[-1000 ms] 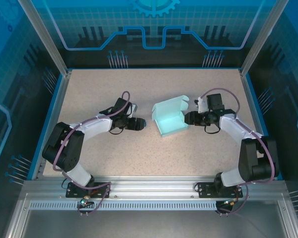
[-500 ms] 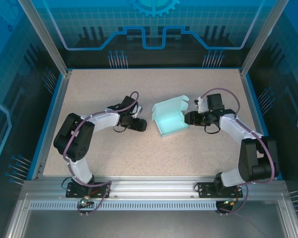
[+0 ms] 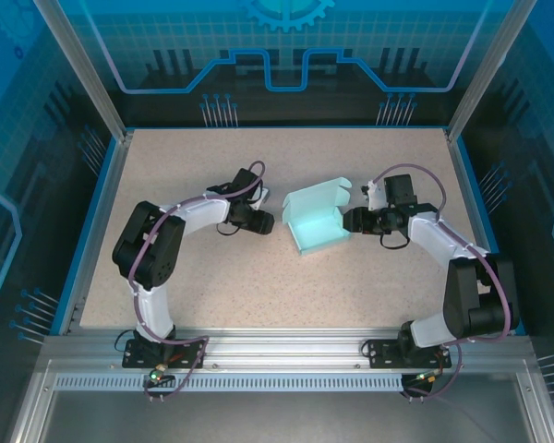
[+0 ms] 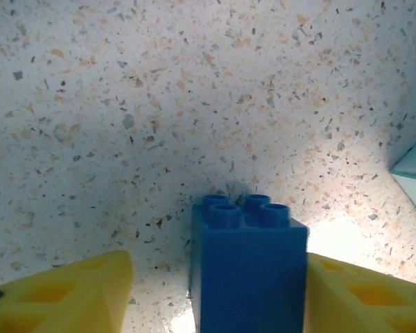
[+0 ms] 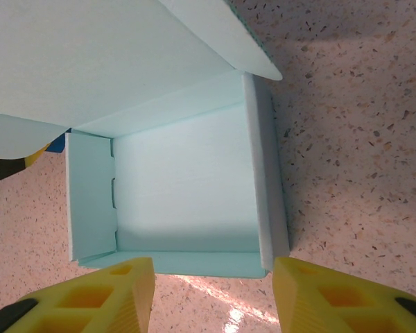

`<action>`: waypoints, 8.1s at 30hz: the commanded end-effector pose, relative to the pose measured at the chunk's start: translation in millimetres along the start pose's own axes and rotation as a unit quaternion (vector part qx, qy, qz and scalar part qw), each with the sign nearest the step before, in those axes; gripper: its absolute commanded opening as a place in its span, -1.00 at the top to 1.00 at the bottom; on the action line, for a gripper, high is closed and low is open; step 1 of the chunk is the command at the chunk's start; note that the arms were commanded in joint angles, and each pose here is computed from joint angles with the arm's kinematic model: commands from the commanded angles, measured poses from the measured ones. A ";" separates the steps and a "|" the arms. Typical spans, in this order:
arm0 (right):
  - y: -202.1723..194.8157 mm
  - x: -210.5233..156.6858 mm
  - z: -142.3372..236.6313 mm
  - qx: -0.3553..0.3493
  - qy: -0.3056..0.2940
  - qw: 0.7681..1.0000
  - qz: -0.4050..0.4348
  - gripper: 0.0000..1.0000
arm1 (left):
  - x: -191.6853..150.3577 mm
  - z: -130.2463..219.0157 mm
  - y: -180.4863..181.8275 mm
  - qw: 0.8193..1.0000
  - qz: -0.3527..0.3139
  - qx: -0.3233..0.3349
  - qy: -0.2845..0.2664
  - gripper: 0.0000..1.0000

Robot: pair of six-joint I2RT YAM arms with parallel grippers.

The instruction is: Fold the paper box

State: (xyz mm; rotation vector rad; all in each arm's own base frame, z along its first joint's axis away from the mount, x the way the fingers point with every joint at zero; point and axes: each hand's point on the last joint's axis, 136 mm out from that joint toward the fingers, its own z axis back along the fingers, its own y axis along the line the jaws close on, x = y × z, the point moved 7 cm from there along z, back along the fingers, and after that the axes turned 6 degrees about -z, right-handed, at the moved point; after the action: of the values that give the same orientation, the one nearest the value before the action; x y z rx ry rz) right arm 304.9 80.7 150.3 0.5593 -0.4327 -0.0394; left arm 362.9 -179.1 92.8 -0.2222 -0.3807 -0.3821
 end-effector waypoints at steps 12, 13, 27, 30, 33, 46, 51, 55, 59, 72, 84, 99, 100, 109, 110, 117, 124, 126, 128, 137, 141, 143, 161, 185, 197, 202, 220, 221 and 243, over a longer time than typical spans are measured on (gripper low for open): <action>1.0 -5.4 6.8 0.006 0.000 1.000 0.004 0.02 | 0.2 21.6 6.5 0.999 0.016 0.022 -0.025 0.21; 2.0 -5.2 9.2 0.005 -0.002 1.000 0.005 0.02 | -1.3 26.9 7.1 0.999 0.020 0.026 -0.032 0.23; 14.7 2.5 55.3 -0.027 -0.053 0.998 0.031 0.01 | -31.9 157.5 -109.0 0.956 -0.184 -0.066 -0.220 0.32; 8.4 2.6 61.5 -0.035 -0.064 0.997 0.013 0.01 | -24.2 154.1 -148.9 0.937 -0.269 -0.078 -0.210 0.33; -6.4 -1.4 66.9 -0.056 -0.073 0.995 -0.024 0.01 | -7.6 133.4 -173.6 0.930 -0.315 -0.072 -0.176 0.38; -34.0 -18.4 83.0 -0.076 -0.103 0.989 -0.070 0.00 | 44.2 31.0 -176.0 0.927 -0.367 0.006 -0.080 0.37; -33.4 -18.3 80.0 -0.066 -0.100 0.990 -0.069 0.00 | 46.2 7.9 -170.7 0.928 -0.367 0.006 -0.061 0.35; -31.7 -18.1 80.0 -0.061 -0.100 0.991 -0.066 0.00 | 48.6 -6.6 -165.7 0.928 -0.370 0.017 -0.050 0.33; -30.4 -18.7 79.0 -0.061 -0.099 0.991 -0.065 0.00 | 48.5 -14.6 -165.4 0.929 -0.368 0.012 -0.045 0.25; -21.5 -14.5 75.4 -0.060 -0.102 0.992 -0.045 0.00 | 53.9 0.8 -166.9 0.933 -0.356 -0.001 -0.053 -0.08; 5.0 33.4 49.3 -0.011 -0.170 0.971 0.167 -0.15 | 21.2 125.0 -175.3 0.943 -0.252 -0.147 -0.157 -0.25; 14.5 64.8 1.3 0.026 -0.134 0.918 0.373 -0.16 | 9.3 136.7 -65.9 0.984 -0.003 -0.050 -0.169 -0.49; 14.3 66.7 -1.2 0.028 -0.130 0.917 0.377 -0.15 | 11.1 134.4 -65.6 0.985 -0.003 -0.052 -0.167 -0.50; 16.8 68.7 -26.0 0.045 -0.072 0.916 0.391 0.22 | 22.8 106.4 -65.8 0.990 -0.004 -0.056 -0.129 -0.51; 16.7 68.9 -27.0 0.041 -0.070 0.916 0.392 0.26 | 23.8 104.2 -66.2 0.990 -0.005 -0.056 -0.126 -0.51; 17.0 69.3 -28.5 0.020 -0.062 0.920 0.387 0.55 | 38.1 89.4 -68.0 0.992 -0.012 -0.053 -0.117 -0.31; 17.4 68.3 -29.4 0.013 -0.060 0.923 0.380 0.70 | 44.6 75.4 -69.0 0.993 -0.016 -0.055 -0.102 0.05; 17.6 67.6 -30.6 0.012 -0.058 0.924 0.378 0.72 | 43.8 71.3 -70.2 0.994 -0.017 -0.057 -0.096 0.15; 17.6 68.0 -30.8 0.009 -0.058 0.925 0.376 0.74 | 43.2 68.8 -70.7 0.994 -0.017 -0.058 -0.092 0.24; 21.3 64.6 -32.0 0.003 -0.058 0.926 0.372 0.83 | 45.4 61.0 -67.7 0.994 -0.021 -0.040 -0.096 0.51; 24.9 64.5 -30.2 -0.002 -0.064 0.928 0.366 0.88 | 49.6 58.3 -67.0 0.994 -0.023 -0.035 -0.104 0.60; 27.5 65.3 -28.3 -0.012 -0.066 0.933 0.355 0.92 | 51.8 56.8 -65.2 0.994 -0.020 -0.027 -0.108 0.65; 56.4 45.9 -31.2 -0.211 -0.154 0.952 0.159 1.00 | 84.3 64.5 -57.9 0.980 0.038 0.016 -0.193 0.94; 86.6 54.2 -72.8 -0.263 -0.257 0.928 0.056 0.94 | 81.6 40.5 -43.2 0.965 0.090 0.070 -0.235 1.00; 84.5 39.6 -72.3 -0.248 -0.300 0.921 0.026 0.94 | 60.2 36.7 -36.2 0.956 0.110 0.098 -0.254 1.00; 87.0 31.5 -72.1 -0.216 -0.323 0.921 0.024 0.94 | 50.0 36.0 -36.2 0.953 0.105 0.105 -0.264 1.00; 79.8 -14.7 -83.4 -0.192 -0.350 0.917 -0.026 0.94 | 11.3 23.5 -38.3 0.949 0.087 0.123 -0.278 1.00; 79.3 -17.0 -84.1 -0.191 -0.350 0.917 -0.029 0.94 | 9.5 23.2 -37.8 0.949 0.085 0.125 -0.278 1.00; 62.9 -59.8 -91.0 -0.198 -0.345 0.917 -0.030 0.96 | -27.9 15.2 -19.1 0.943 0.059 0.166 -0.282 1.00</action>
State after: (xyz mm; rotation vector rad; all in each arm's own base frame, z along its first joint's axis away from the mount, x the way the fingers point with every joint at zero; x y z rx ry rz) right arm 301.5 204.0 121.0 0.2442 -1.1570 -0.3855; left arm 336.9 -206.0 120.6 -0.1370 -1.0520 -0.1432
